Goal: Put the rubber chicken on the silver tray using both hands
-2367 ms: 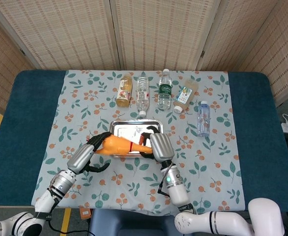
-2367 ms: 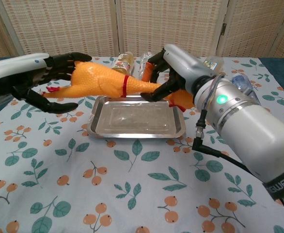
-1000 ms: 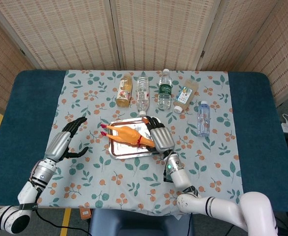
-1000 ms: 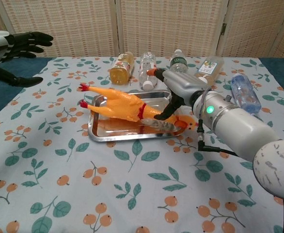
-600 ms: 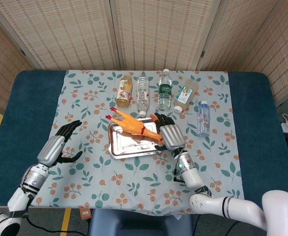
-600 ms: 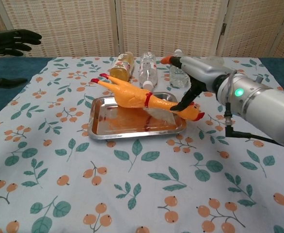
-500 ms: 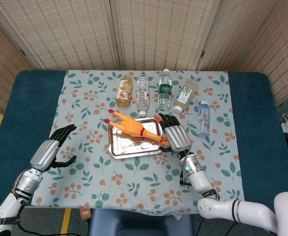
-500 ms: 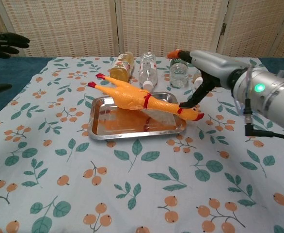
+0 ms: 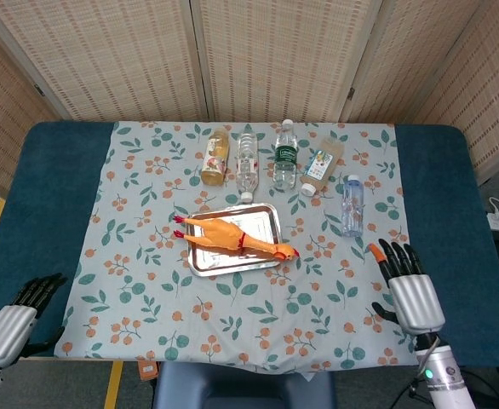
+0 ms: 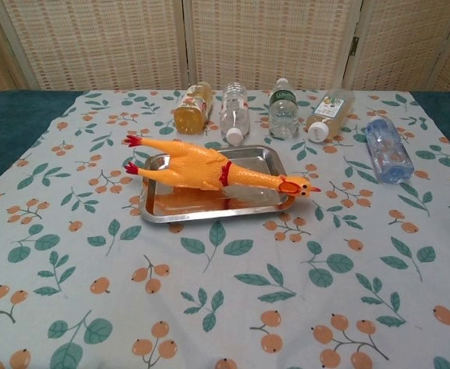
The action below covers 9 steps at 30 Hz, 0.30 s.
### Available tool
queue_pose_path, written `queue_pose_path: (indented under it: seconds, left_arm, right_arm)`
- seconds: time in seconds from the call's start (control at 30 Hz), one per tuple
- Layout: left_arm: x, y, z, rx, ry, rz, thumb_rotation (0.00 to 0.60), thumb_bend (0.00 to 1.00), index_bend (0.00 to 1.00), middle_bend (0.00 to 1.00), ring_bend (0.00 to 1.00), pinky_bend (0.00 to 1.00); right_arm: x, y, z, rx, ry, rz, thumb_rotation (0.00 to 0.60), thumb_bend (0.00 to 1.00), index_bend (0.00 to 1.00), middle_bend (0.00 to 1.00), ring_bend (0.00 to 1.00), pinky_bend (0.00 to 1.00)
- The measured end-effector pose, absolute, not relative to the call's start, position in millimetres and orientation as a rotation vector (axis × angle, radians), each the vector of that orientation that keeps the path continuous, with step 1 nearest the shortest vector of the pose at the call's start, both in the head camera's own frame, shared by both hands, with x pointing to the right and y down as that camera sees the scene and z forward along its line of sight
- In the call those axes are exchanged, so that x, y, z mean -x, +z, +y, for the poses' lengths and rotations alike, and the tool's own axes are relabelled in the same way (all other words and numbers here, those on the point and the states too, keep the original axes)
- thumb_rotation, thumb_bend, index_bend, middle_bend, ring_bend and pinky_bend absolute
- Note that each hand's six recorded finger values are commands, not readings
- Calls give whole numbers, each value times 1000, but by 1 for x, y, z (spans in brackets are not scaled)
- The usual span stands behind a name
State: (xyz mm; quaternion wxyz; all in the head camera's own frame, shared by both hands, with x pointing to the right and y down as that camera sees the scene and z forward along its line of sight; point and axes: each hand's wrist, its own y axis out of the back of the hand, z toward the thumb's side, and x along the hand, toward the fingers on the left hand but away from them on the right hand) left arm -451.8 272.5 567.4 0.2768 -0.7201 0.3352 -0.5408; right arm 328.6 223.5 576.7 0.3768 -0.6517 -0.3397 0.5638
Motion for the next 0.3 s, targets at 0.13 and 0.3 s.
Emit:
queue_pose_path:
  seconds: [0.13,0.3]
  left_arm:
    - [461,558,280,1775,-1462,883,600,375,0,0,0,16]
    - [463,553,274,1740,-1396,959,600,375,0,0,0,15]
  right_arm:
    - [-354,567,243,1644,1487,-892,600,99,0,0,0,0]
    - [-375,553,244,1619,1487,-926,600,100,0,0,0,0]
